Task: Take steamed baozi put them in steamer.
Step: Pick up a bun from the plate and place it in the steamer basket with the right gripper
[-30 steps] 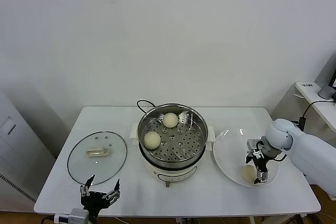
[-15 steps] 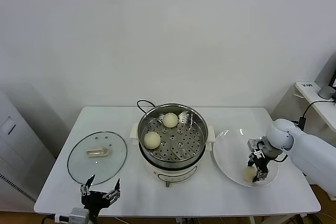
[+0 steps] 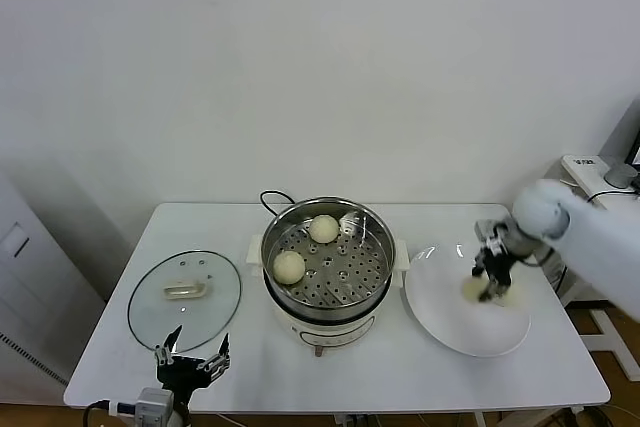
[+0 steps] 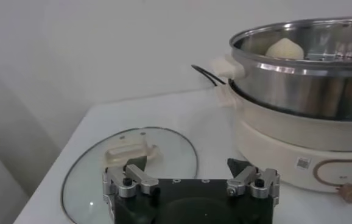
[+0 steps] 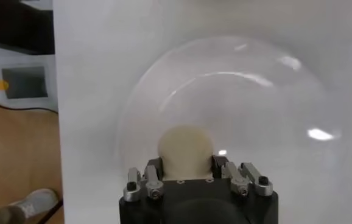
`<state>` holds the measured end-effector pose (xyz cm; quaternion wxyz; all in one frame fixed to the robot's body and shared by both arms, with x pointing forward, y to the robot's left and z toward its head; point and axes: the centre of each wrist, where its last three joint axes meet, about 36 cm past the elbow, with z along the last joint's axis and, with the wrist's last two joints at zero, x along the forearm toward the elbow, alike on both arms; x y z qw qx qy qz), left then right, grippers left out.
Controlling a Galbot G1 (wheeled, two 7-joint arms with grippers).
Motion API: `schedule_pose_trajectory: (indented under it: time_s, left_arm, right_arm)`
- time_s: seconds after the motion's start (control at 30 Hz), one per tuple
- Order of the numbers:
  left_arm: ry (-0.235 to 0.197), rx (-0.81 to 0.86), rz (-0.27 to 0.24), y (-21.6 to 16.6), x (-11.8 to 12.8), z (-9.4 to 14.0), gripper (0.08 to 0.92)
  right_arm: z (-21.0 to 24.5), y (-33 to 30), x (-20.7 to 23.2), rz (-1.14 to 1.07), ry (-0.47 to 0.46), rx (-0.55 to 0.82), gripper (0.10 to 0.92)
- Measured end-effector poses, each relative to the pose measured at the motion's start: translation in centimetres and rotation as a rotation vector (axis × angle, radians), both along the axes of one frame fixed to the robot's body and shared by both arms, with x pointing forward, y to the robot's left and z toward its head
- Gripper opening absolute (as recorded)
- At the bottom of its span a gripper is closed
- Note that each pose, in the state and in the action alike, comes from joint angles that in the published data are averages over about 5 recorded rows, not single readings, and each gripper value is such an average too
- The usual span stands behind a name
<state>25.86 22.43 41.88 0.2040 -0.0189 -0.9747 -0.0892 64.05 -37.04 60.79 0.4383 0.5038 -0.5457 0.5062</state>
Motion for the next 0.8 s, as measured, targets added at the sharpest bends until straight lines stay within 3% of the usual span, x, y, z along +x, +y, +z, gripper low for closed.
schedule_pose_trajectory:
  time_s: [0.2, 0.37, 0.57, 0.8]
  left_arm:
    - [-0.021, 0.022, 0.010, -0.1, 0.3, 0.3, 0.823]
    - [-0.030, 0.037, 0.015, -0.1, 0.1, 0.6, 0.823]
    - [-0.035, 0.042, 0.019, -0.1, 0.0, 0.7, 0.823]
    - [-0.043, 0.041, 0.012, -0.4, 0.2, 0.8, 0.823]
  right_arm:
    - [7.8, 5.0, 3.7, 0.097, -0.034, 0.047, 0.500]
    - [11.3, 9.7, 6.3, 0.286, -0.022, 0.107, 0.501]
    - [13.0, 15.7, 6.6, 0.620, -0.038, 0.121, 0.501]
    - [11.6, 23.7, 3.9, 1.070, -0.072, 0.035, 0.501]
